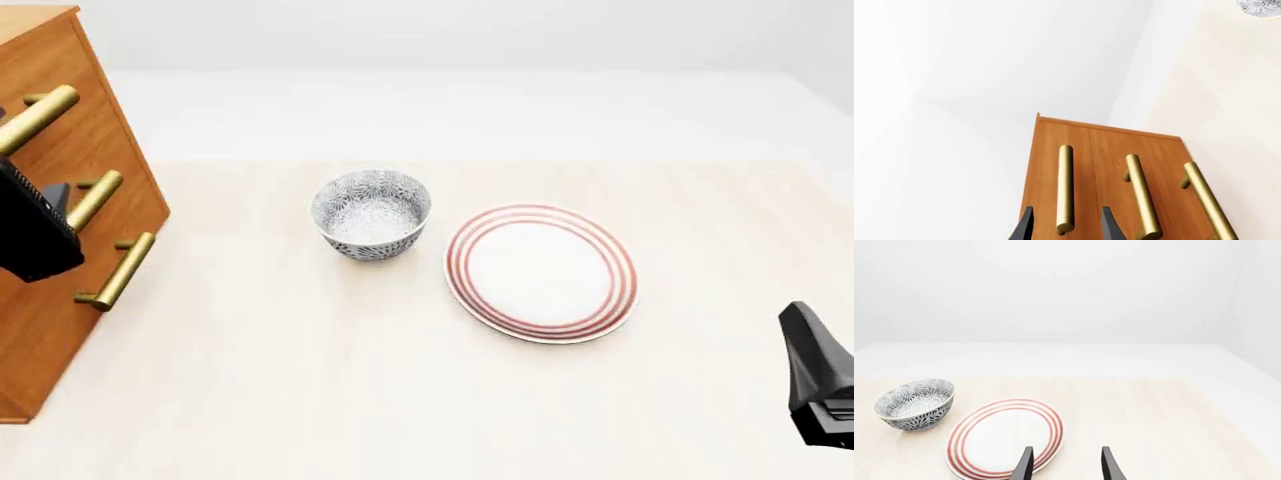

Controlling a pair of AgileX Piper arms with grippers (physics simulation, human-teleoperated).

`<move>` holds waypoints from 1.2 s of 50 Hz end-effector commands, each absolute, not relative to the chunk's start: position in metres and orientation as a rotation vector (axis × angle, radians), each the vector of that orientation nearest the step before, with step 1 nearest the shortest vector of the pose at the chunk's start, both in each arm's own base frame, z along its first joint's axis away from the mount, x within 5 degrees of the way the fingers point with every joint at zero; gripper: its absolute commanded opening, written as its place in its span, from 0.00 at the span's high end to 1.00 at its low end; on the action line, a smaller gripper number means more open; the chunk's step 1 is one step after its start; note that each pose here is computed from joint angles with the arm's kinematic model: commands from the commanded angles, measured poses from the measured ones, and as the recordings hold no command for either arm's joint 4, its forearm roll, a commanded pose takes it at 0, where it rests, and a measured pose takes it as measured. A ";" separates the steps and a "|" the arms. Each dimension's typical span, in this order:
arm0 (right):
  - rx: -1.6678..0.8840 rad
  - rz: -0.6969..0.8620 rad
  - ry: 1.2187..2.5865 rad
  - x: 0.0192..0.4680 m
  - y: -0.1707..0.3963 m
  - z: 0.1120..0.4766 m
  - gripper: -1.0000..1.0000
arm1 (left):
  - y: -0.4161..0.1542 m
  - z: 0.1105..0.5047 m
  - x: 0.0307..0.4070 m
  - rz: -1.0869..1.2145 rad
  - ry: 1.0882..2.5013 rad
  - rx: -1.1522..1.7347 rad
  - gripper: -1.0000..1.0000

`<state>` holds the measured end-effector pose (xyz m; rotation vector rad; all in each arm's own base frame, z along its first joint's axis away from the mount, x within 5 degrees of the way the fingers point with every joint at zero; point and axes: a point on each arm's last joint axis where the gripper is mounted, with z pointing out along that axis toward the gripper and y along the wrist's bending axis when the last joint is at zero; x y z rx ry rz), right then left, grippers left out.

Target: Open the top drawer of the cabinet.

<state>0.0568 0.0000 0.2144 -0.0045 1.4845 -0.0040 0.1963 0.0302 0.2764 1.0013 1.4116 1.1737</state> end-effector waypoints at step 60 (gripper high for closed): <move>-0.003 -0.003 1.485 0.057 0.000 0.214 0.00 | 0.065 0.278 0.231 1.244 1.510 0.930 0.00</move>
